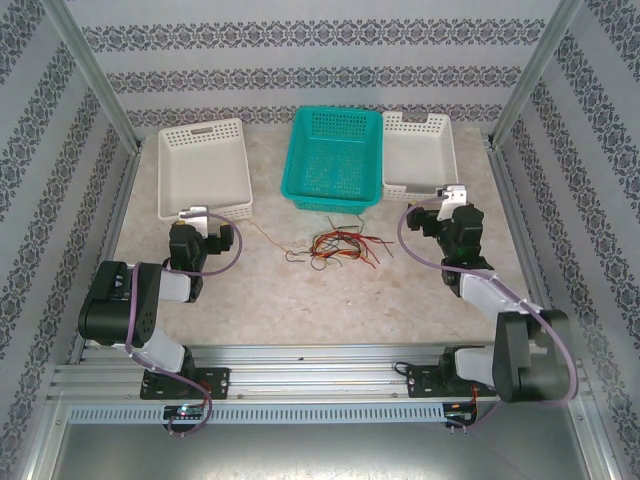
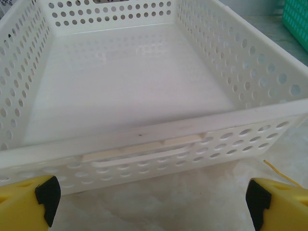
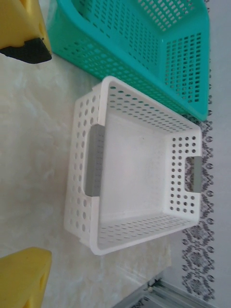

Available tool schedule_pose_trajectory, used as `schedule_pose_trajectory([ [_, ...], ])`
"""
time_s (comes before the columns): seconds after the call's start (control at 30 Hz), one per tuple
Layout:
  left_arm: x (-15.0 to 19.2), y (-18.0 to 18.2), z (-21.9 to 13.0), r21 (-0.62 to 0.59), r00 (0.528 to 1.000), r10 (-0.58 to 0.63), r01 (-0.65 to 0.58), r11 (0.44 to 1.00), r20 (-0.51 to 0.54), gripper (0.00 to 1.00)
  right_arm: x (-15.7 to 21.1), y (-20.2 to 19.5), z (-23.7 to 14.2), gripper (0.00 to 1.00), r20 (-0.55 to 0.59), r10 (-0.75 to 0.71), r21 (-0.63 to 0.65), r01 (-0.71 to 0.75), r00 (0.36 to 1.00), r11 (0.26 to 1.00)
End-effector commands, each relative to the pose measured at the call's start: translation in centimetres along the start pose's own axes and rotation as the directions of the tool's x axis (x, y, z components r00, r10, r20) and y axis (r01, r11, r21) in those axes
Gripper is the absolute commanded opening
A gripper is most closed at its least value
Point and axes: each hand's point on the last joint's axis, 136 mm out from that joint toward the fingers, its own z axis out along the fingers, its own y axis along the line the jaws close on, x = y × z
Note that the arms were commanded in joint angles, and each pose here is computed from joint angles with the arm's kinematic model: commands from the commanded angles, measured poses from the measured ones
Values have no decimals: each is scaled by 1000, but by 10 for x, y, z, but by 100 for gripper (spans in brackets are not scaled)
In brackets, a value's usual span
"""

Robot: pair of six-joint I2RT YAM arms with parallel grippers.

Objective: Untangle the cables

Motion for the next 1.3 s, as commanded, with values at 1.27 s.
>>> schedule_pose_trajectory([
  [1.27,-77,-25,-60,139,958,-286,284,949,-5,100,-90,35,-43,98,-185,526,-72,-545,830,835],
])
